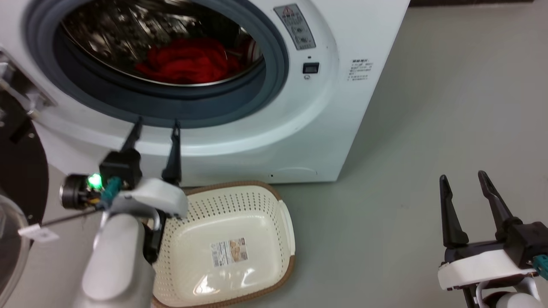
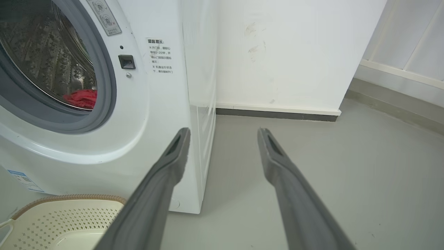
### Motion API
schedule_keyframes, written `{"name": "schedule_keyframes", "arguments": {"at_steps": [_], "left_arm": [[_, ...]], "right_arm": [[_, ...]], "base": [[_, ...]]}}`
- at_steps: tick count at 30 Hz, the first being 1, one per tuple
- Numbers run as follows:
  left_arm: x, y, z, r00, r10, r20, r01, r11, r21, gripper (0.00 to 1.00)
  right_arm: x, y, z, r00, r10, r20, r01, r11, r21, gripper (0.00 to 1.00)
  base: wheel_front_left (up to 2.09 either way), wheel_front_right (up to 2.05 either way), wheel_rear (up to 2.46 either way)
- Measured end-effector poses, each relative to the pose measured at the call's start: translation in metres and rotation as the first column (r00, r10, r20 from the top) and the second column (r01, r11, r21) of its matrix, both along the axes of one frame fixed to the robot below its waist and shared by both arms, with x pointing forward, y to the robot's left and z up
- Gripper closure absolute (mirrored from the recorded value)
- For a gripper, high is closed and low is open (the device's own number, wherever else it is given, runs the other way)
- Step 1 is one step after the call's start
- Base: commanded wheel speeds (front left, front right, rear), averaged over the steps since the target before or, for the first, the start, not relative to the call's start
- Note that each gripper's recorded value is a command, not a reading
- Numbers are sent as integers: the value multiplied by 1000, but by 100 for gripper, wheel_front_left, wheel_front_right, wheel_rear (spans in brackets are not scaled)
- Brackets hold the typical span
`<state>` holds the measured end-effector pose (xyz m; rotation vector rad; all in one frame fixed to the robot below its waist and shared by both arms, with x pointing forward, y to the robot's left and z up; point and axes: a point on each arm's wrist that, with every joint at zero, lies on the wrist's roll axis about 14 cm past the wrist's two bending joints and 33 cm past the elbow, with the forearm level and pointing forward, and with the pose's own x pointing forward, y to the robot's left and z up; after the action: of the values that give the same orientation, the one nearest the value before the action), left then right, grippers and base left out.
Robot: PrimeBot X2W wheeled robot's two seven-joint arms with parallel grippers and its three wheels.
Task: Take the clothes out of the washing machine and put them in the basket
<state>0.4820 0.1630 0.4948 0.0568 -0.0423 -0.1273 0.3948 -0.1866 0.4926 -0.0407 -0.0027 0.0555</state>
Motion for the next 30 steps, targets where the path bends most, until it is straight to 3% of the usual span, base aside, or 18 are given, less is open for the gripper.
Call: {"name": "schedule_keyframes", "arguments": {"at_steps": [15,30], "left_arm": [[120,12,-40,986,-30,-164,47,994,101,0],[212,-2,-109,894,-26,-447,100,985,143,0]], "right_arm": [[21,-5,-54,994,-17,-109,22,999,45,0],[26,-4,-105,974,-16,-228,38,995,94,0]], "base": [[0,0,0],[0,0,0]]}}
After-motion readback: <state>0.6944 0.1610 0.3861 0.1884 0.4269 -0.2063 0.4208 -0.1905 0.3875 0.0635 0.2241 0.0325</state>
